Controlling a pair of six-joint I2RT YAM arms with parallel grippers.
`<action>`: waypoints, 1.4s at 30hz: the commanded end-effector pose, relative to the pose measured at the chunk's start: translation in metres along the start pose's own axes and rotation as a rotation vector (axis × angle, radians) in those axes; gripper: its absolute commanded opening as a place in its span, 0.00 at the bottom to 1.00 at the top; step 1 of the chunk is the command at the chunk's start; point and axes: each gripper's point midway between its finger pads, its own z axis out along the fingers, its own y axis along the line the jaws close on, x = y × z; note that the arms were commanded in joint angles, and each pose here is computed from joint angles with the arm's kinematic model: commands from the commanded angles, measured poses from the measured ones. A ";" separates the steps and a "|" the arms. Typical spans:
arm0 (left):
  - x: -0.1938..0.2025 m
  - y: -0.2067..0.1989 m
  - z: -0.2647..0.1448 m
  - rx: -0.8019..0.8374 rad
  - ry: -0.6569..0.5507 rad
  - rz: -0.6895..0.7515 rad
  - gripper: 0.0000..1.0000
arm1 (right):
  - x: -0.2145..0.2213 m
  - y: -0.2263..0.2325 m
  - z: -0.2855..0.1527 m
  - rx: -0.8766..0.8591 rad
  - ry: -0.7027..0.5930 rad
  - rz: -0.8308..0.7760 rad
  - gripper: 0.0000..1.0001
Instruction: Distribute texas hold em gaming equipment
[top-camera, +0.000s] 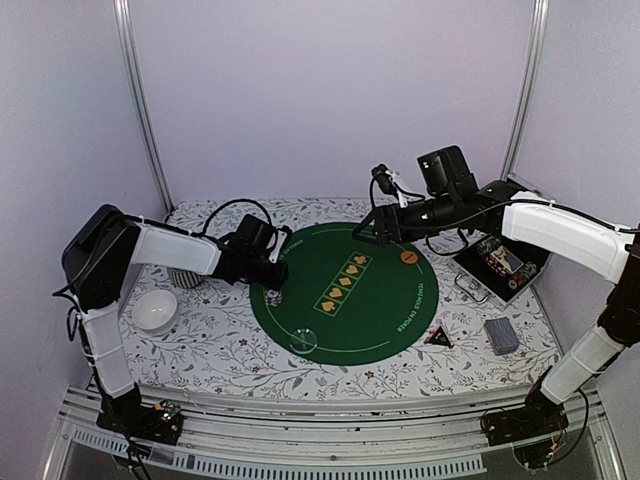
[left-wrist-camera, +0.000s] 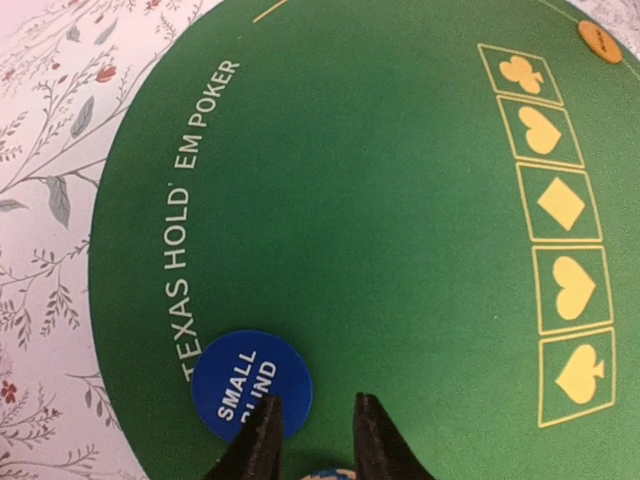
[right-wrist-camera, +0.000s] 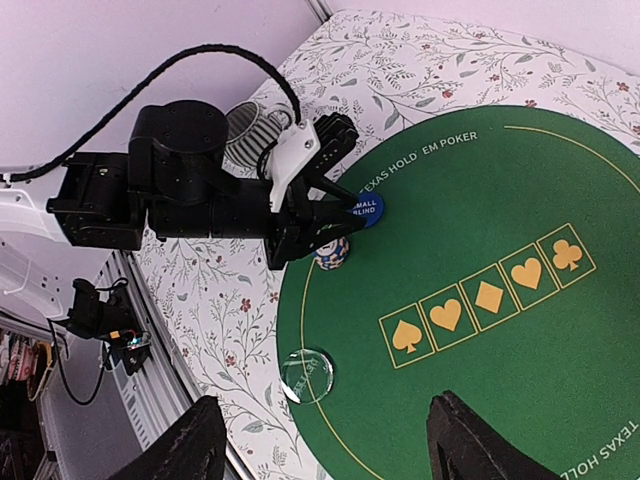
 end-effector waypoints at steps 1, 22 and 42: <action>0.013 0.004 0.012 0.009 0.065 0.008 0.22 | -0.005 0.001 -0.014 0.018 -0.028 -0.015 0.71; 0.032 0.003 -0.001 0.028 0.089 -0.007 0.13 | -0.009 -0.014 -0.025 0.072 -0.048 -0.008 0.71; -0.087 -0.001 -0.098 0.050 -0.189 0.083 0.62 | 0.039 -0.321 -0.157 0.923 -0.008 0.263 0.71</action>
